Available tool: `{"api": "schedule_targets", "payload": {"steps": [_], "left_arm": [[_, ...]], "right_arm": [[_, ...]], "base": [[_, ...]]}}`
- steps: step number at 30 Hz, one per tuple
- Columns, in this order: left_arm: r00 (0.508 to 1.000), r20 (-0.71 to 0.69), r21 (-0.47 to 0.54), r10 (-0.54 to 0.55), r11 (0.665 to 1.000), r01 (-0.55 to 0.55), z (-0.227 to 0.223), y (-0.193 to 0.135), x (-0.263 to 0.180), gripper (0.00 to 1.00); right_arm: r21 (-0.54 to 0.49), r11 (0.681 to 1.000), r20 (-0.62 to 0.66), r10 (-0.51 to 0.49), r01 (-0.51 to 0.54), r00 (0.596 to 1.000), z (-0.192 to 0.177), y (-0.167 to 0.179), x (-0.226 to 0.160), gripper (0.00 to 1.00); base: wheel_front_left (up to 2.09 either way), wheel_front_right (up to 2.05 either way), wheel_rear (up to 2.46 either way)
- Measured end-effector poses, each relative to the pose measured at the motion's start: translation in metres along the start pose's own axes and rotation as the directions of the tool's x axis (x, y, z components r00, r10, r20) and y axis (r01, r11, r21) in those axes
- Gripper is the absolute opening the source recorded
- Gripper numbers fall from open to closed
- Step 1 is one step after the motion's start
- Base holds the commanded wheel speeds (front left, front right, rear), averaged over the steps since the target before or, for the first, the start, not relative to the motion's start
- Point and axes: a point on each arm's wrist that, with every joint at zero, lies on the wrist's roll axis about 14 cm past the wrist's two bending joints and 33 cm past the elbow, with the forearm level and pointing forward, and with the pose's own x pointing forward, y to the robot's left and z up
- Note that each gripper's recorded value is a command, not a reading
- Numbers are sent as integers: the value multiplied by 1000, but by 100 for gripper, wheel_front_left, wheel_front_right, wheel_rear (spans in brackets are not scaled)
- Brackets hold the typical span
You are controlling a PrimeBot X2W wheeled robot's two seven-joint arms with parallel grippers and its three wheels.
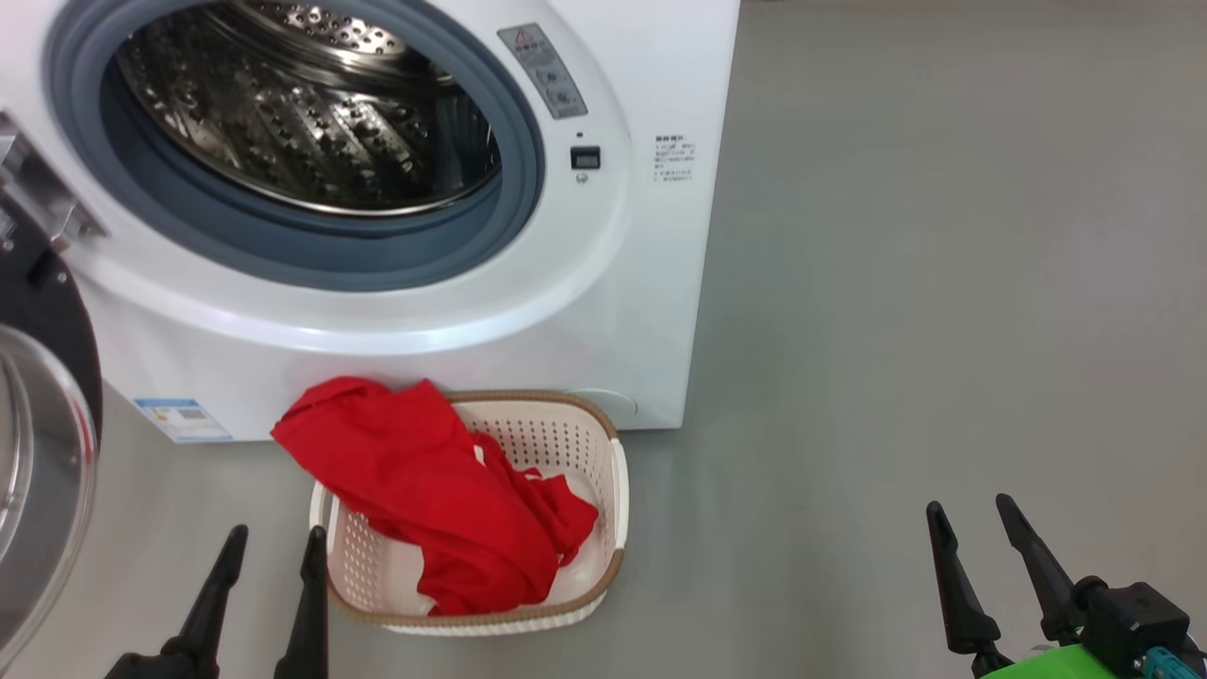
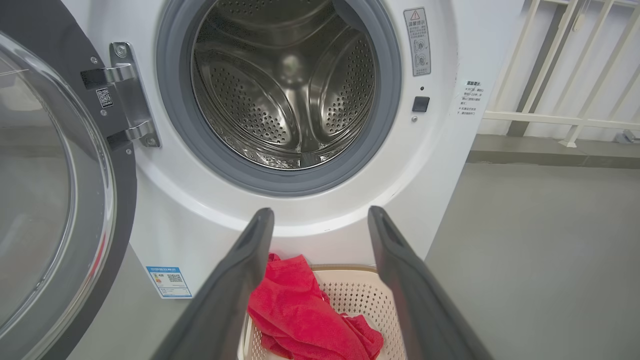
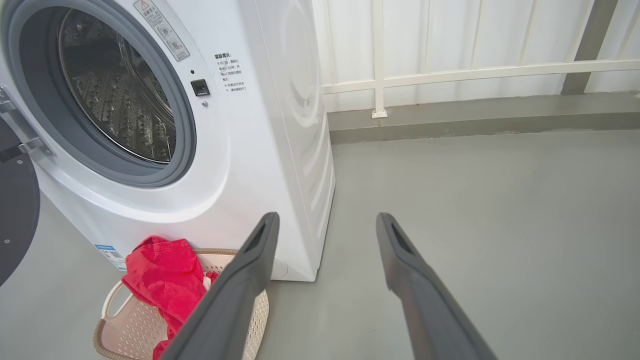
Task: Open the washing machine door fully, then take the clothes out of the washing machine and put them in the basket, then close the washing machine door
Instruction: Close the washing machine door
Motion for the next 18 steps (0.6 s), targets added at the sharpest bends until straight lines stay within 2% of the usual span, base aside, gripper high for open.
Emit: {"api": "schedule_targets", "payload": {"steps": [6, 18], "left_arm": [[1000, 3, 1, 2, 1000, -2, 1, 1, 0, 100], [1000, 7, -2, 15, 1000, -15, 2, 3, -2, 100]], "right_arm": [[0, 1000, -1, 3, -3, 1000, 0, 1, 0, 100], [1, 1000, -3, 15, -15, 1000, -1, 5, 2, 100]], "base": [[-69, 69, 0], [-2, 2, 0]]}}
